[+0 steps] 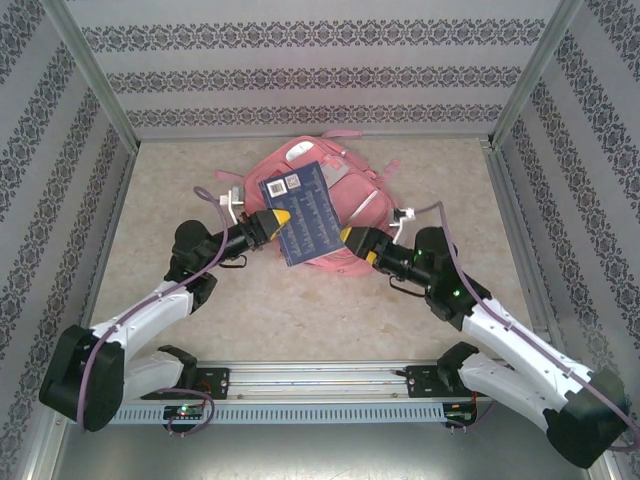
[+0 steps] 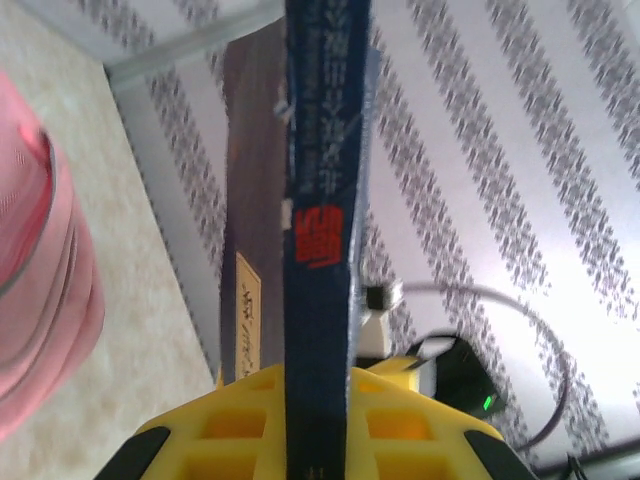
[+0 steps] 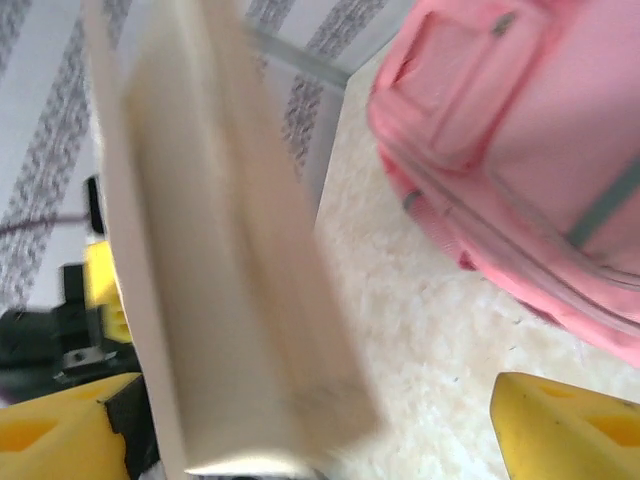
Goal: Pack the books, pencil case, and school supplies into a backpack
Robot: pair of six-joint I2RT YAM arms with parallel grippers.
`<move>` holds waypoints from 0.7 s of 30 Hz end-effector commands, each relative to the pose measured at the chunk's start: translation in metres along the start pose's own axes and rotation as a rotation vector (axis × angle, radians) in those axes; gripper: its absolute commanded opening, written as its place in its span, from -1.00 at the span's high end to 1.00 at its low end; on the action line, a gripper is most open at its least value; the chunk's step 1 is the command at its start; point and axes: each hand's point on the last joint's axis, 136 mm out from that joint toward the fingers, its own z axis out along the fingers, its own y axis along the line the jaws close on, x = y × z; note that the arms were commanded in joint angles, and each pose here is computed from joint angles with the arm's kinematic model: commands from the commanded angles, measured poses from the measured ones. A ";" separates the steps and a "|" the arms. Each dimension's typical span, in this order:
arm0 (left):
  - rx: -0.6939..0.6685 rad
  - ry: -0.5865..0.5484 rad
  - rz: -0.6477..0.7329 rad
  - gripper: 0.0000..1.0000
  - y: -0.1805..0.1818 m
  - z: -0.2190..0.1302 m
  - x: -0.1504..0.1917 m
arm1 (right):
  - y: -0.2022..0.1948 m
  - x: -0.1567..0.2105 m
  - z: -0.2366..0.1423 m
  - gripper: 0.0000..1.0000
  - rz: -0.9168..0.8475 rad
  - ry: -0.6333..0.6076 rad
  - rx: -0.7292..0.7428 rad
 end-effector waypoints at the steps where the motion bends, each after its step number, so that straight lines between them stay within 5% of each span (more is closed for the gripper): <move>1: 0.063 -0.200 0.081 1.00 -0.039 0.002 -0.034 | 0.002 -0.010 -0.001 -0.81 0.147 -0.149 -0.042; 12: 0.042 -0.283 0.010 1.00 -0.033 0.015 -0.033 | 0.078 -0.005 0.012 -0.85 0.085 -0.225 -0.364; 21: 0.041 -0.284 -0.036 1.00 -0.029 0.022 -0.030 | 0.087 -0.016 0.021 -0.62 0.029 -0.305 -0.373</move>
